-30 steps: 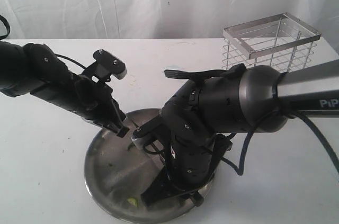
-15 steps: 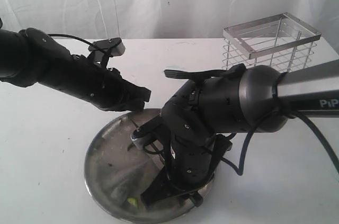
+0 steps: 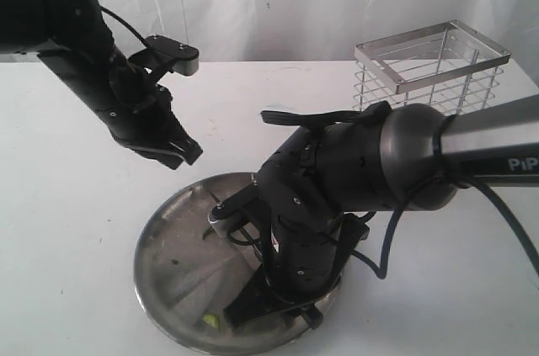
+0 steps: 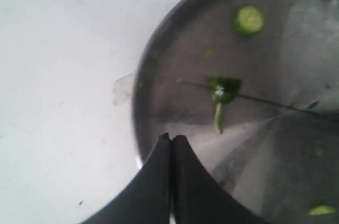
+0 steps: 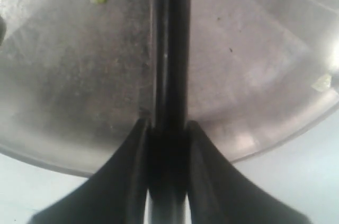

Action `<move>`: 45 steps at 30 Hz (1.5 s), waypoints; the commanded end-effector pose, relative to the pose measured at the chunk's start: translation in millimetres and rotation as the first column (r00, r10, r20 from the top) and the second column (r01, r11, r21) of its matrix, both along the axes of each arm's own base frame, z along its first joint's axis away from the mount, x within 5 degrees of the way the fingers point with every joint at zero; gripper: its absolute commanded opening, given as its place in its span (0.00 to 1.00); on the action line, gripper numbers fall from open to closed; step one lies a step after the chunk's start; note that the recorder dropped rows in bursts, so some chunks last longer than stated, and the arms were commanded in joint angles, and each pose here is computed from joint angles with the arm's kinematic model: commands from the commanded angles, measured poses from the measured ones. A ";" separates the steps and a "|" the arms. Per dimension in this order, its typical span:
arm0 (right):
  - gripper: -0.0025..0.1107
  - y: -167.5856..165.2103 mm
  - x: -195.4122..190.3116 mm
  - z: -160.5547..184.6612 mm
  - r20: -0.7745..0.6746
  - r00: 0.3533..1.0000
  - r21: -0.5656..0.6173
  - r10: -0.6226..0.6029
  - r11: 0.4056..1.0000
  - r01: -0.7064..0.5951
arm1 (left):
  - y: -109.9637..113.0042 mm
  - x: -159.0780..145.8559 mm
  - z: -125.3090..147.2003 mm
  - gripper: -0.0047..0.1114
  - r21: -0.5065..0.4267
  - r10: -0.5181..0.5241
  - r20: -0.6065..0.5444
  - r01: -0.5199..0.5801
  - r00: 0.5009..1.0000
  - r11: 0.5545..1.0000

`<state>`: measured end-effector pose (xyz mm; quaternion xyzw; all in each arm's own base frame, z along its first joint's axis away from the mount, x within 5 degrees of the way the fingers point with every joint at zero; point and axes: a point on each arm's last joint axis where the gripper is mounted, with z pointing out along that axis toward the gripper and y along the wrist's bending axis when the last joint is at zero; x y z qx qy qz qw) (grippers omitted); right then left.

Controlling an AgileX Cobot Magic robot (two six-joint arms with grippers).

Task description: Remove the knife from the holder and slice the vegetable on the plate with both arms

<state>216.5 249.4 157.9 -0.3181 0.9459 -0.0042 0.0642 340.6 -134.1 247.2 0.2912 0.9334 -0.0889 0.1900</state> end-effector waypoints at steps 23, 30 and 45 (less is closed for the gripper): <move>0.02 1.2 0.7 1.8 0.001 1.000 0.007 -0.022 1.000 0.022 | -36.9 7.7 -32.8 0.04 -0.082 0.022 0.004 -0.021 1.000 0.996; 0.02 1.3 0.6 1.8 0.000 1.000 0.008 -0.025 1.000 0.025 | -40.3 14.1 -50.0 0.04 -0.092 0.042 -0.015 -0.043 0.999 0.995; 0.02 1.3 0.5 1.8 -0.001 1.000 0.009 -0.028 1.000 0.028 | -42.9 20.4 -65.4 0.04 -0.085 0.018 0.000 -0.018 1.000 0.996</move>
